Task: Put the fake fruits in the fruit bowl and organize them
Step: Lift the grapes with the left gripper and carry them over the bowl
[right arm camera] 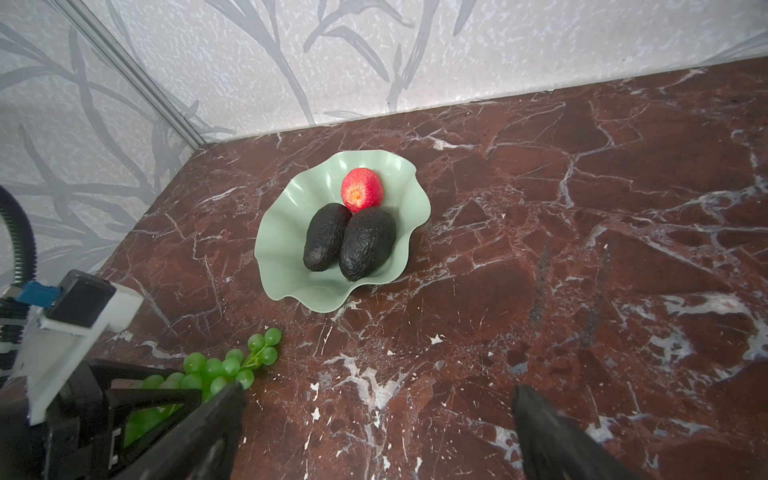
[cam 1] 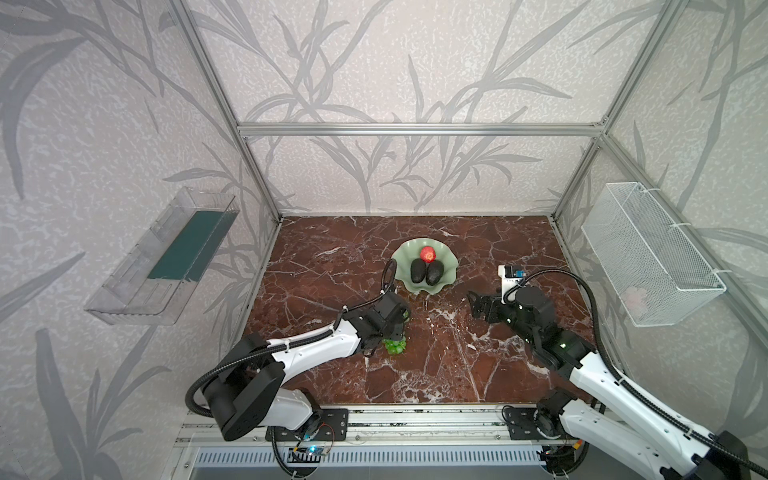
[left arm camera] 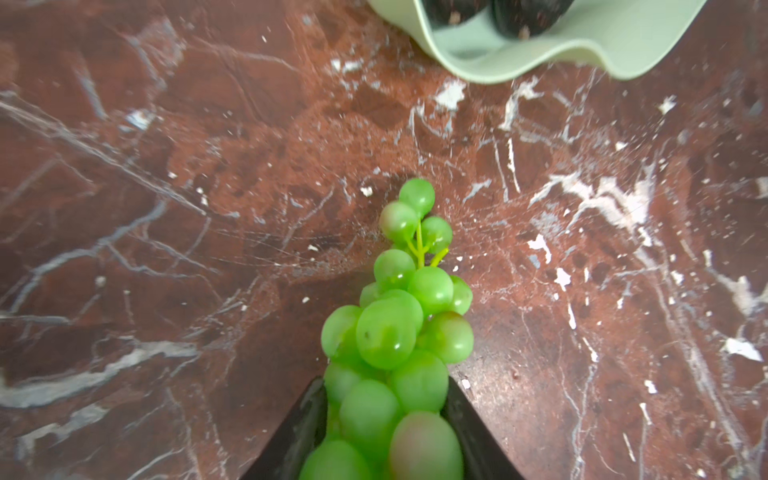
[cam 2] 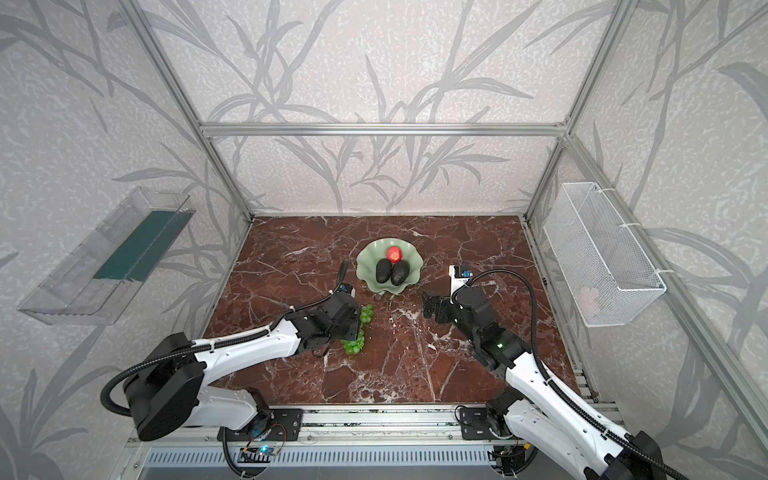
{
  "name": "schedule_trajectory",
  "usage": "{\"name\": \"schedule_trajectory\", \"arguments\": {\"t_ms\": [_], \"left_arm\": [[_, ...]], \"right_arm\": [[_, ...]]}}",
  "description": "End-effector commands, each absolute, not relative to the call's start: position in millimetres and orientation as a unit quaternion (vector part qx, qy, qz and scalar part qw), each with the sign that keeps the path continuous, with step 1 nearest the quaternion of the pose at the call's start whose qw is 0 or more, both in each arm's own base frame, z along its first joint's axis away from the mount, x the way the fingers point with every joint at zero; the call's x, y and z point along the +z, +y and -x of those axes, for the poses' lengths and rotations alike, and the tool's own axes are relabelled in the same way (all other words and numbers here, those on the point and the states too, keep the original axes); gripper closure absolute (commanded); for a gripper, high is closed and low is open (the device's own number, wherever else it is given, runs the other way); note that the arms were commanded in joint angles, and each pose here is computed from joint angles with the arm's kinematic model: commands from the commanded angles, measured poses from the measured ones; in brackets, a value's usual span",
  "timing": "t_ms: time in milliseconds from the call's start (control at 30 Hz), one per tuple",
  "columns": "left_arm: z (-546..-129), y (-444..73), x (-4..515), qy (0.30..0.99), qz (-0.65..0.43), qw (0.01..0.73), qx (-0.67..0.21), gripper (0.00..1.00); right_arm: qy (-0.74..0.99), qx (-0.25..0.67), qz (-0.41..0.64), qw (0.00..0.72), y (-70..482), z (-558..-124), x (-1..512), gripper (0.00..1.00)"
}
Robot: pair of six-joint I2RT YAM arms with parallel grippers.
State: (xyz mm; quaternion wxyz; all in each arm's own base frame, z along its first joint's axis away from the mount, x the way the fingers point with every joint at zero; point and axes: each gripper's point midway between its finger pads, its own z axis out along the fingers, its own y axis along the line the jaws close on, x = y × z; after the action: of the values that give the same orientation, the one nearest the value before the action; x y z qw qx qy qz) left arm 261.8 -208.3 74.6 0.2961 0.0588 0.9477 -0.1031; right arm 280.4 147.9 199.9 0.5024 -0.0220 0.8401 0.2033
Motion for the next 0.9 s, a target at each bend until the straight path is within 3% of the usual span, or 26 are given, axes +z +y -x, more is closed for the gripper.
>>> {"name": "schedule_trajectory", "arguments": {"t_ms": [0, 567, 867], "left_arm": [[-267, -197, 95, 0.936, -0.044, 0.334, -0.100, 0.55], [-308, -187, 211, 0.888, -0.034, 0.431, -0.156, 0.54], [-354, -200, 252, 0.865, -0.061, 0.472, -0.158, 0.53]], "right_arm": [[0.836, 0.201, 0.014, 0.511, 145, -282, 202, 0.01], [0.834, 0.198, 0.011, 0.515, 142, -281, 205, 0.01], [0.832, 0.194, 0.012, 0.519, 139, -280, 208, 0.01]]}}
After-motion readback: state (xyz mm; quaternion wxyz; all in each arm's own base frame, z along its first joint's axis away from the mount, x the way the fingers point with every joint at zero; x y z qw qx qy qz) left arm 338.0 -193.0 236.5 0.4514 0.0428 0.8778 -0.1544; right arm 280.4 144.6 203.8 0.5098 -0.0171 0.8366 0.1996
